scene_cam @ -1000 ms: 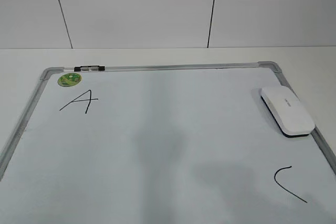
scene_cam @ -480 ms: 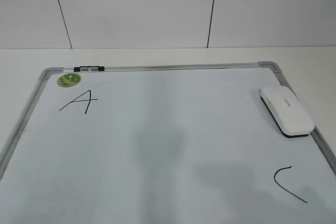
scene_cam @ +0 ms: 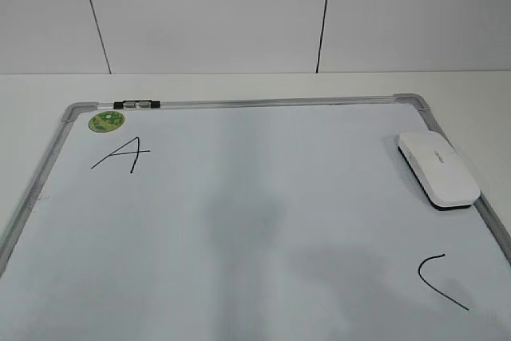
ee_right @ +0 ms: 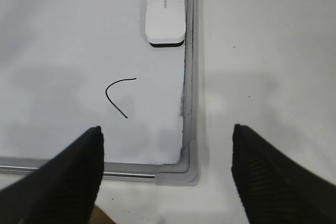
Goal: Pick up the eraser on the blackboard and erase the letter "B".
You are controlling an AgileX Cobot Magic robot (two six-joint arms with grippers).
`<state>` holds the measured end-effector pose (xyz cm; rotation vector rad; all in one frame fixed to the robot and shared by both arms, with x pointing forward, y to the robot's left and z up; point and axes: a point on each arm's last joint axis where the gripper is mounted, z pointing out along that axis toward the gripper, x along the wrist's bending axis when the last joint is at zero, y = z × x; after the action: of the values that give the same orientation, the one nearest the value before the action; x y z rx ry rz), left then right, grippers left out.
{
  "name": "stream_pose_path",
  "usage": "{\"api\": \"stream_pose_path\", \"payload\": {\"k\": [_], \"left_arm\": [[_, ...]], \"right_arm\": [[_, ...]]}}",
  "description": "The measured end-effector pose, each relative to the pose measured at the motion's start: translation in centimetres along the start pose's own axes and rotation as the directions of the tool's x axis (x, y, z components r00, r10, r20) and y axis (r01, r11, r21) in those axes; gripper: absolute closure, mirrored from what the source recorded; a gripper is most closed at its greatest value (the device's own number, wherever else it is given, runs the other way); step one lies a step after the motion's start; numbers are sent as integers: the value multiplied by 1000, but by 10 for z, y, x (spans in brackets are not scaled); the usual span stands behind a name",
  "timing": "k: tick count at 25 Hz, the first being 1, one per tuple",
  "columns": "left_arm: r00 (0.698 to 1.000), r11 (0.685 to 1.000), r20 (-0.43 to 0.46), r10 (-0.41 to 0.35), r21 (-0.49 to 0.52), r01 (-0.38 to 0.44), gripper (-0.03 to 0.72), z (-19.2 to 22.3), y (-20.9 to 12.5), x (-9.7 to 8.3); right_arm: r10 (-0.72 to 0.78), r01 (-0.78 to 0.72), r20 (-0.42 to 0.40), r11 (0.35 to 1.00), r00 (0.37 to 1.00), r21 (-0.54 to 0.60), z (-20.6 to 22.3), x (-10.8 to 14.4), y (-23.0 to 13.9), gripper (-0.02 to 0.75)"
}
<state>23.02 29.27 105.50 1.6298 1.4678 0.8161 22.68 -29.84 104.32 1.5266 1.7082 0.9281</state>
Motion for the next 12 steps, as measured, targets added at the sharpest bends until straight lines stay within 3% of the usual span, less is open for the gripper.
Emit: {"api": "stream_pose_path", "payload": {"k": [12], "left_arm": [[1000,1000,0,0,-2,0,451,0,0,0]], "right_arm": [[-13,13,12,1000,1000,-3,0,-1,0,153]]}}
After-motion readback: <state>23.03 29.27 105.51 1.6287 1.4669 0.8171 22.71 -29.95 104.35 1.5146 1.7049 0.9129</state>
